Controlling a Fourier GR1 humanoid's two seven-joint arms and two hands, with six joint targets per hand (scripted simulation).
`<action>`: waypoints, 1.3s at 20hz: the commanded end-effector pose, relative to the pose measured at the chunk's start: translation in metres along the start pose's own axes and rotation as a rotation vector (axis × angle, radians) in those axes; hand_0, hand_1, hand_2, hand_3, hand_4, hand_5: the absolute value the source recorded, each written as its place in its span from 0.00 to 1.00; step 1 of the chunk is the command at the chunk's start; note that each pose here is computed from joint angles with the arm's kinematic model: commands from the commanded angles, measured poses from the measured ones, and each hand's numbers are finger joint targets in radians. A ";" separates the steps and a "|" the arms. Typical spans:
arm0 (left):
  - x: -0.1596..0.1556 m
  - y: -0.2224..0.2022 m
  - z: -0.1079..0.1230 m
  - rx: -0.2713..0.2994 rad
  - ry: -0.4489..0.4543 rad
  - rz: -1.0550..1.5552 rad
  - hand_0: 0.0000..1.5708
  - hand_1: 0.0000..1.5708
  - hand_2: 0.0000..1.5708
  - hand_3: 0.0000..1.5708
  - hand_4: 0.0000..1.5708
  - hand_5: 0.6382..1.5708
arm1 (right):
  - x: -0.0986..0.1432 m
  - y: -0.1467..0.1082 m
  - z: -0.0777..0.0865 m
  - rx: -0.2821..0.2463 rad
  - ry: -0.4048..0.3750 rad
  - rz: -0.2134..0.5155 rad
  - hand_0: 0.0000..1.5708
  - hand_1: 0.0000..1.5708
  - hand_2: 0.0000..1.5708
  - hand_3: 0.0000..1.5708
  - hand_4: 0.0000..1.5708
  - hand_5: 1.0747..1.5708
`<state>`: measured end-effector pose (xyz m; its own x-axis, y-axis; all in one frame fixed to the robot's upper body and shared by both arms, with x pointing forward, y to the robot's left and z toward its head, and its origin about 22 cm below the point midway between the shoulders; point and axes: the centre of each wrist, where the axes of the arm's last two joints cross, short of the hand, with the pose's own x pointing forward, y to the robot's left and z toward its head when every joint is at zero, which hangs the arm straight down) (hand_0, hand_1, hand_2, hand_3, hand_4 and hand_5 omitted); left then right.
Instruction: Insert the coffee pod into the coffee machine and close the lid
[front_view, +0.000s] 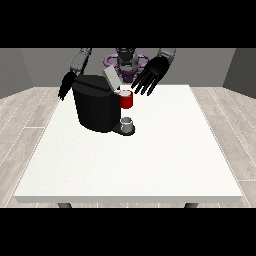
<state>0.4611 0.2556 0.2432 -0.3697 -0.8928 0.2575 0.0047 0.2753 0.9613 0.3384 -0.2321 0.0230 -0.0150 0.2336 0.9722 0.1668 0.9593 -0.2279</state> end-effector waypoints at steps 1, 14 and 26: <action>0.014 -0.050 -0.004 -0.123 -0.030 0.078 0.00 0.00 0.05 0.00 0.00 1.00 | -0.039 -0.016 0.013 -0.026 0.116 0.015 0.00 0.00 0.00 0.00 0.00 1.00; -0.017 -0.263 0.088 -0.054 0.153 1.111 0.00 0.00 0.00 0.00 0.25 1.00 | -0.107 -0.030 0.092 -0.066 0.288 -0.008 0.00 0.00 0.00 0.00 0.00 1.00; -0.012 -0.318 0.141 -0.160 0.317 1.235 0.00 0.00 0.00 0.00 0.25 1.00 | -0.035 -0.017 0.047 0.184 0.102 -0.011 0.00 0.00 0.00 0.00 0.10 1.00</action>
<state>0.3442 0.2332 -0.0692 0.1305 -0.1712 0.9766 0.2961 0.9468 0.1264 0.2879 -0.2472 -0.0161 0.1099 0.1731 0.9788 0.0471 0.9827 -0.1791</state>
